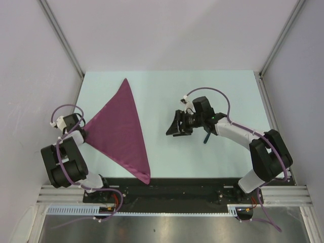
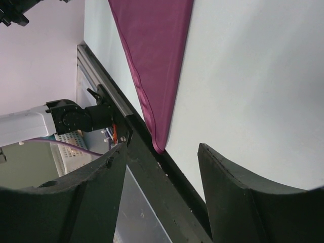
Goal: Fold the napkin, place the utensils inside, and roll it up
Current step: Fold the napkin
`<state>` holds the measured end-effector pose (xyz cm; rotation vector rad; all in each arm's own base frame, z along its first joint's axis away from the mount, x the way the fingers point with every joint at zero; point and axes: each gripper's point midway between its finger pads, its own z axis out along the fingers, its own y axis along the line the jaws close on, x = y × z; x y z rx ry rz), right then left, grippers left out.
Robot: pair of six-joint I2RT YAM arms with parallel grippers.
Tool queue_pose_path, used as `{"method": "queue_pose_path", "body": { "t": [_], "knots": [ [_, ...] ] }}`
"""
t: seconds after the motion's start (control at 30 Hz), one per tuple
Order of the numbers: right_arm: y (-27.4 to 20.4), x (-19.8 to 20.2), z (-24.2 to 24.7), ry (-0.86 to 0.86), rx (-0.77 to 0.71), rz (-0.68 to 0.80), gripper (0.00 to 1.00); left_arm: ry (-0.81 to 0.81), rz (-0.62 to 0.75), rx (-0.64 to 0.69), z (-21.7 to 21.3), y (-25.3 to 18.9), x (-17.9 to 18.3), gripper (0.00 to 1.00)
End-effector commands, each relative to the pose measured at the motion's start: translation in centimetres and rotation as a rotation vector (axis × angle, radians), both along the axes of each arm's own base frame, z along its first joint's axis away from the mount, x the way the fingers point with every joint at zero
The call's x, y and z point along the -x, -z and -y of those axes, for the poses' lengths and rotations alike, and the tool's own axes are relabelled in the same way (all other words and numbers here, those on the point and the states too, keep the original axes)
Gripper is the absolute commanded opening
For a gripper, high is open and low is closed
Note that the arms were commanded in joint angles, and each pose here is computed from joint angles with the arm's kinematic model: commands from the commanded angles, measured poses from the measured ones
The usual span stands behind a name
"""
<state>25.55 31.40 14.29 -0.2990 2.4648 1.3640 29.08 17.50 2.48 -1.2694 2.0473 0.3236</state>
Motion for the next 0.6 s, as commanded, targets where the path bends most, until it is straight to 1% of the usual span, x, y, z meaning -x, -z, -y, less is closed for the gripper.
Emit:
{"method": "queue_pose_path", "body": {
  "t": [0.0,0.07,0.1,0.2,0.23,0.3,0.43,0.57],
  "knots": [
    [-1.2,-0.5,-1.2,-0.012,-0.022,0.027,0.63,-0.01,0.052,-0.025,-1.2,-1.6,-1.6,0.2],
    [-1.1,-0.4,-1.3,-0.016,-0.022,0.025,0.63,-0.012,0.051,-0.027,-1.2,-1.7,-1.6,0.18],
    [-1.1,-0.4,-1.5,-0.018,-0.023,0.025,0.63,-0.013,0.051,-0.029,-1.2,-1.7,-1.6,0.13],
    [-0.9,0.0,-2.0,-0.031,-0.02,0.019,0.63,-0.019,0.054,-0.04,-1.4,-2.0,-1.5,0.08],
    [-0.9,0.1,-2.3,-0.039,-0.022,0.018,0.63,-0.021,0.058,-0.045,-1.5,-2.2,-1.5,0.04],
    [-0.7,0.3,-2.6,-0.049,-0.021,0.013,0.63,-0.024,0.064,-0.05,-1.7,-2.4,-1.6,0.0],
    [-0.5,0.6,-3.1,-0.062,-0.018,0.007,0.63,-0.02,0.045,-0.04,-1.7,-1.8,-1.7,0.0],
    [-0.3,0.8,-3.4,-0.068,-0.017,0.002,0.64,-0.027,0.061,-0.049,-2.1,-2.2,-1.9,0.0]
  ]
}}
